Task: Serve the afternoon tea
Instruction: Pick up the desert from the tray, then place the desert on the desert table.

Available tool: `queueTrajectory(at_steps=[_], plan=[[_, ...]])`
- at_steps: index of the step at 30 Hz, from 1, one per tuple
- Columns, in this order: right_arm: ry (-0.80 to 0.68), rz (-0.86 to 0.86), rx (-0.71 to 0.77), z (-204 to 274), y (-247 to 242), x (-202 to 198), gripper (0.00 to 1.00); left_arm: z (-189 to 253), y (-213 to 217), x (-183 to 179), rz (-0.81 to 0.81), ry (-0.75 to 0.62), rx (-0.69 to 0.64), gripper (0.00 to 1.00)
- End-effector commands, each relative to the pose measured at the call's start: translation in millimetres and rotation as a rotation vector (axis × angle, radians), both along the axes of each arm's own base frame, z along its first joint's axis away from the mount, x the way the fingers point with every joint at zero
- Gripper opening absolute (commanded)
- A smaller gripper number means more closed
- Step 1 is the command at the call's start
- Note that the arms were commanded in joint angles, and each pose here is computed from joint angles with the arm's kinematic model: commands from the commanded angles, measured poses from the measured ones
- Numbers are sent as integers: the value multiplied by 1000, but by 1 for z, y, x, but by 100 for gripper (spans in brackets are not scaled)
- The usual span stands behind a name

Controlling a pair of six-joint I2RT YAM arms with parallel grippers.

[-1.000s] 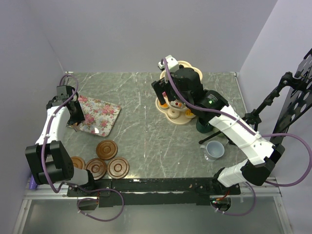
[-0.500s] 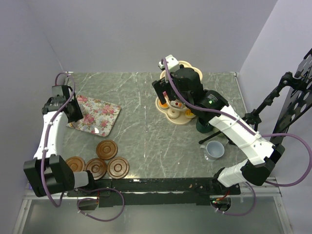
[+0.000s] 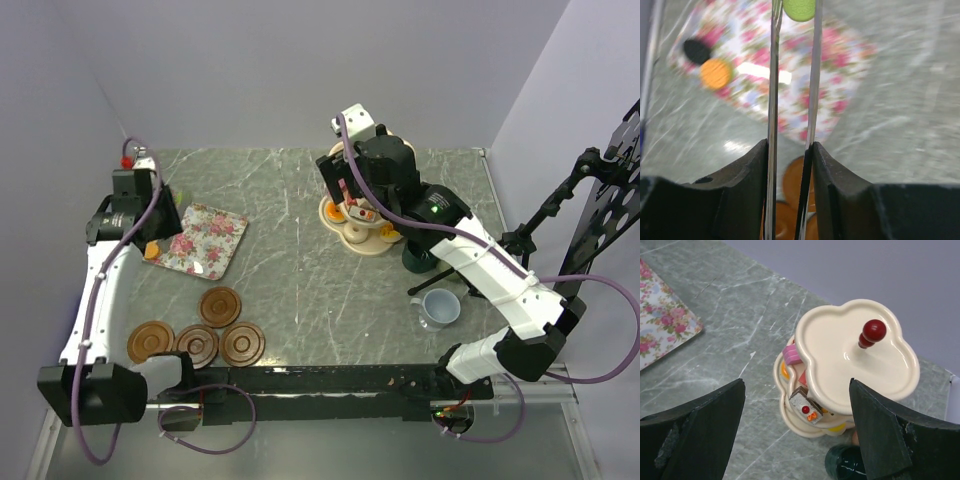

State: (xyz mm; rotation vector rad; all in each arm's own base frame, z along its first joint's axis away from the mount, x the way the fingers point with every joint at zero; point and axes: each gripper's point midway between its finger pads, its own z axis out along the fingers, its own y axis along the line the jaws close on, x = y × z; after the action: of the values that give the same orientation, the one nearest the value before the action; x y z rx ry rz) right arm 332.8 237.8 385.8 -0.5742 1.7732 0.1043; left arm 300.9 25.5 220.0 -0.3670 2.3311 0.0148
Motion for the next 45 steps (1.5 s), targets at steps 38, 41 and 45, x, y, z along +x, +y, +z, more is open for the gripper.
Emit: queueTrajectory(at_steps=[38, 41, 45], plan=[[-224, -70, 302, 89, -33, -24, 92, 140, -325, 31, -631, -386, -247, 49], [-222, -67, 304, 88, -33, -25, 92, 139, -325, 31, -630, -384, -245, 51], [-215, -71, 303, 86, -34, -25, 92, 142, -324, 31, -630, -391, -242, 52]])
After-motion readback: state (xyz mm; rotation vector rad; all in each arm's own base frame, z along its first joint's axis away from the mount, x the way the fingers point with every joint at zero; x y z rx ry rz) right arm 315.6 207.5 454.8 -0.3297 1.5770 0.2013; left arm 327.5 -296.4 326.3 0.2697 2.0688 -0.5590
